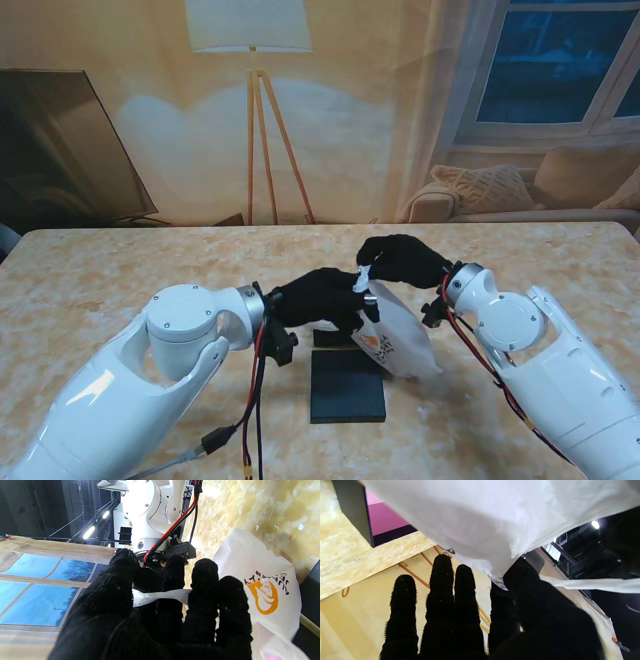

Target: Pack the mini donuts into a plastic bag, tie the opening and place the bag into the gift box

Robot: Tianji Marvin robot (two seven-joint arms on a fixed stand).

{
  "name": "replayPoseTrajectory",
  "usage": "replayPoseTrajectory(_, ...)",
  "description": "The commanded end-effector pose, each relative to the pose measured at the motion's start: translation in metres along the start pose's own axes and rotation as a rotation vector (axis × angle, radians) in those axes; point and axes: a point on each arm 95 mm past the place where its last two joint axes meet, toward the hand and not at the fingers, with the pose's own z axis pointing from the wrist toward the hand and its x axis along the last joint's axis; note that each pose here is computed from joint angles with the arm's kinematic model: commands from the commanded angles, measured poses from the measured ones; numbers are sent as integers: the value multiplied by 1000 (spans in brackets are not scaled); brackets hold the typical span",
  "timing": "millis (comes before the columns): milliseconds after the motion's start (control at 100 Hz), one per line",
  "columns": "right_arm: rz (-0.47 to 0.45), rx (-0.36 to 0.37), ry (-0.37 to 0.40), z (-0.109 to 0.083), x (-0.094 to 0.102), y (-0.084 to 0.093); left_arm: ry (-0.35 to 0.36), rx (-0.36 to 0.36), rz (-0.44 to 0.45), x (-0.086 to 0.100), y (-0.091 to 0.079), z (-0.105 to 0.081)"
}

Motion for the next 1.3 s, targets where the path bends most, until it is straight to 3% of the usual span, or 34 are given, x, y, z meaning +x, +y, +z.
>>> replayPoseTrajectory(0,39,35,14,0,4,-11,6,-21,25,3,5,-1)
replayPoseTrajectory(170,66,26,30,-8,3,-13,5,11,117,3,3,-7)
replayPoseTrajectory(360,45,51,45,-15,2,-14,8,58,277,5,4,-14)
replayPoseTrajectory(640,55,35,30,-21,-1,-11,70,141,476,10,2,-23)
replayPoseTrajectory(1020,74,8,16,-28,-2,-8,109,249,538,13,-13,-36)
replayPoseTrajectory(1290,82,-1,10,-30,-2,-7,117,346,567,7,-36,-52)
